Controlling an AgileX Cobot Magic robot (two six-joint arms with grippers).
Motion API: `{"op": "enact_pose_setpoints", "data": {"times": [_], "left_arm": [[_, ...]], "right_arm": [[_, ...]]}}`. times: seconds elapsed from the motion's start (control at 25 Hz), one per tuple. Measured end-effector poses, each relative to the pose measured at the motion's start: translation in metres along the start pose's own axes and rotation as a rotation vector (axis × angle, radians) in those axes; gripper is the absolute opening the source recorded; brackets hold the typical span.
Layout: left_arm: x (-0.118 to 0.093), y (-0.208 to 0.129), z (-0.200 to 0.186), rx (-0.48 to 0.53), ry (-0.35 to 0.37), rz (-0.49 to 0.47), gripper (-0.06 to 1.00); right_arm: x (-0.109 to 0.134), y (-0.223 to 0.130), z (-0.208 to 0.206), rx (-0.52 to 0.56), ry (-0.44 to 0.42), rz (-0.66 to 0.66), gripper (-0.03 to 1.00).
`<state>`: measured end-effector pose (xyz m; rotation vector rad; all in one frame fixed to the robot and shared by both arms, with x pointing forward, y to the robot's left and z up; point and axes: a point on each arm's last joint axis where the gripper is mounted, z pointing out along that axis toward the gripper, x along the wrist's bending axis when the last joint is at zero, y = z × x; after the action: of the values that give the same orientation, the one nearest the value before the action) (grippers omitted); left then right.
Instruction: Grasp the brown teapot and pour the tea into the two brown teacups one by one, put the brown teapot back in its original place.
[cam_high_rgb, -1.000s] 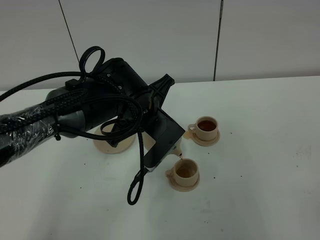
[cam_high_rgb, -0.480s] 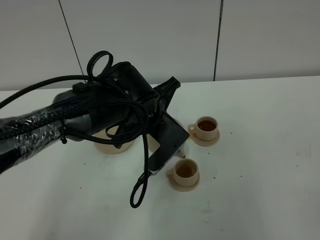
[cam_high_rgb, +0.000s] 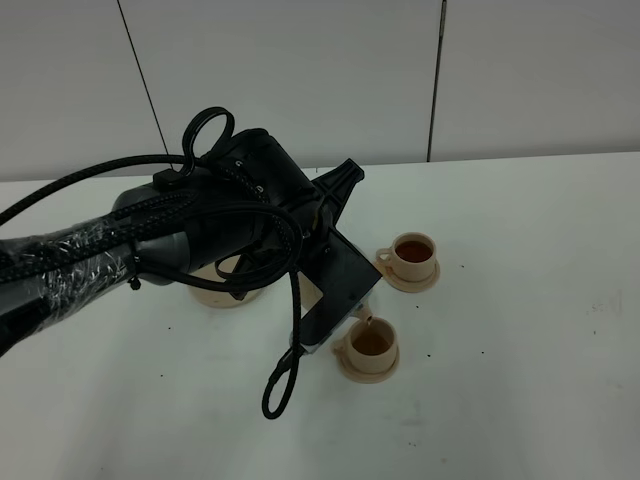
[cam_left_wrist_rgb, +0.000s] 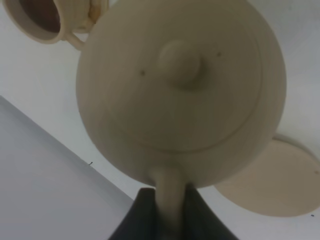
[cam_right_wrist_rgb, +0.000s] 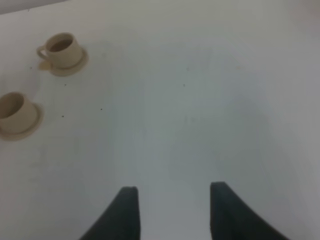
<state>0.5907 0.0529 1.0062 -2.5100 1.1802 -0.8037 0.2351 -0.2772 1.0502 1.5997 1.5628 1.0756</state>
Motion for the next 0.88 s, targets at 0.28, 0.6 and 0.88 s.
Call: {"op": "enact_pose_setpoints", "data": {"times": [0.28,0.6,0.88], "left_arm": [[0.0000,-0.0001,0.0000,0.001,0.000,0.001,0.17],[0.0006,0.0020,-0.0014,0.014,-0.004,0.019,0.17],[0.0020,0.0044,-0.0029,0.027,0.000,0.022,0.17]], "right_arm": [[0.0000,0.0000,0.0000,0.000,0.000,0.000,0.32],[0.0000,0.0000,0.0000,0.000,0.000,0.000,0.32],[0.0000,0.0000,0.0000,0.000,0.000,0.000,0.32]]}}
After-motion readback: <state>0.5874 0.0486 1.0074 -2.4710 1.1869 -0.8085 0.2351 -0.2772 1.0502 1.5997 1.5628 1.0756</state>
